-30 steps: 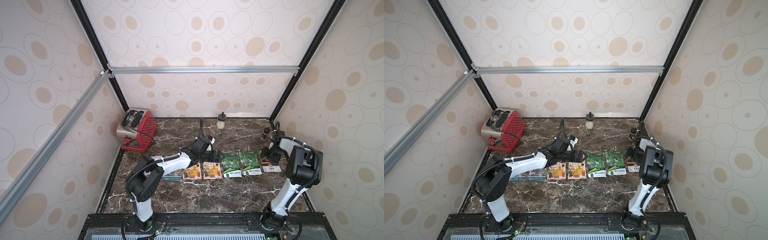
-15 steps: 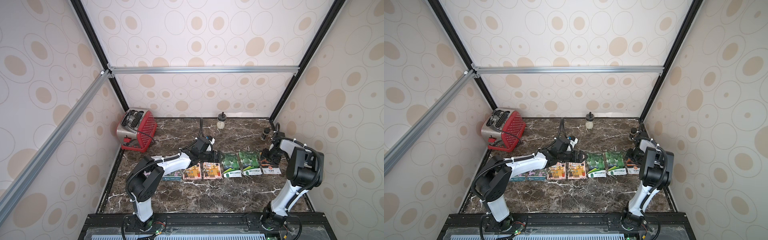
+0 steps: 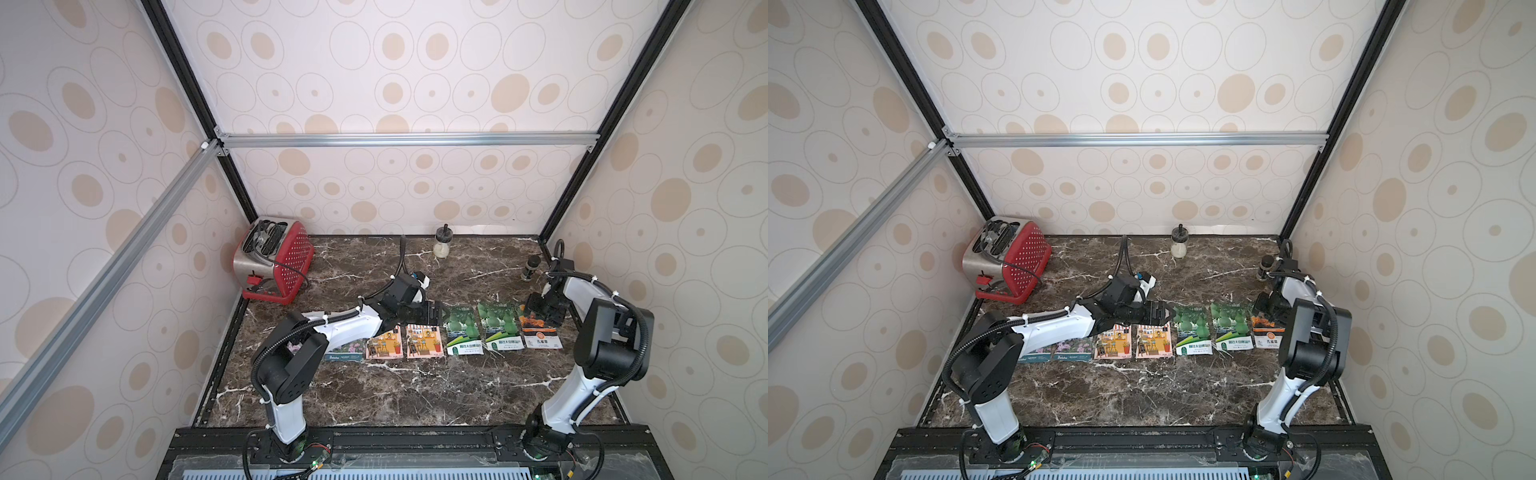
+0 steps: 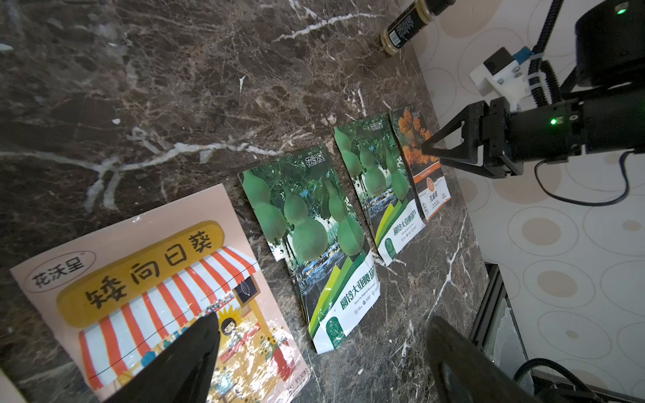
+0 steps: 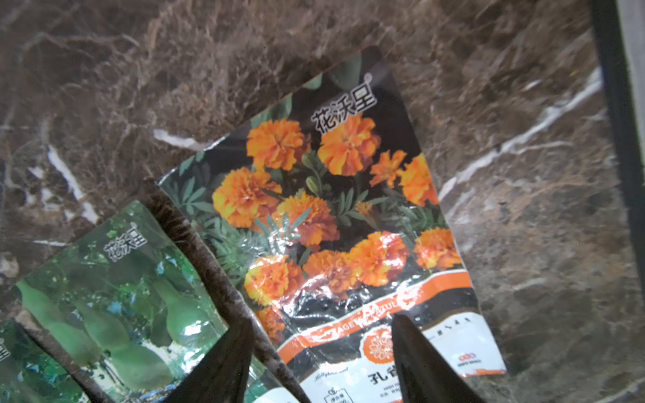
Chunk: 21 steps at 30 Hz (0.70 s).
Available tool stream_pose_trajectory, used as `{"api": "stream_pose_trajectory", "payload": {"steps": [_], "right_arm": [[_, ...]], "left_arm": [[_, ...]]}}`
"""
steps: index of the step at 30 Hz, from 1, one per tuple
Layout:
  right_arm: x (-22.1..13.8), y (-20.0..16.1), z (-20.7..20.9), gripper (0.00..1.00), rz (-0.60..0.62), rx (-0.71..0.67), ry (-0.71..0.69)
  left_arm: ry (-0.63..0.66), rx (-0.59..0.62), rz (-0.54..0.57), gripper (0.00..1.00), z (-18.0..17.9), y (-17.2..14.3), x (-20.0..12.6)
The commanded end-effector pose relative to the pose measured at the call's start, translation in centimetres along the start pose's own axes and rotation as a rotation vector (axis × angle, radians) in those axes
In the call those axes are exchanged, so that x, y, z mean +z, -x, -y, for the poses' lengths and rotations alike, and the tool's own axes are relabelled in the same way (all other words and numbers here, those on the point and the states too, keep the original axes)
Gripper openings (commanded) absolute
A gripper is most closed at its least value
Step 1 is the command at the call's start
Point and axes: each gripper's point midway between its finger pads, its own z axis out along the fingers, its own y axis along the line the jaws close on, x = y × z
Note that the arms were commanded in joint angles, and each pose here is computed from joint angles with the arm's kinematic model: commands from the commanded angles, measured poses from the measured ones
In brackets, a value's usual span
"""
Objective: Arrange the seed packets in a row
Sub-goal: Adjust the seed packet at the center of the board, then reset both arms
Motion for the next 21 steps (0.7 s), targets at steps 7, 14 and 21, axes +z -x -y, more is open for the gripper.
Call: {"api": "stream_pose_trajectory", "payload": {"steps": [7, 14, 21], "right_arm": [[-10.3, 2.9, -1.4, 0.68, 0.272, 0.008, 0.096], [-19.2, 3.6, -5.5, 0.73, 0.54, -0.053, 0.302], [-23.7, 0.8, -9.7, 0.78, 0.74, -0.187, 0.548]], "left_arm": [[0.047, 0.053, 0.049, 0.95, 0.9, 2.0, -2.7], [0.22, 0.155, 0.127, 0.99, 0.4, 5.7, -9.7], [0.426, 0.15, 0.28, 0.99, -6.3, 11.1, -21.8]]}}
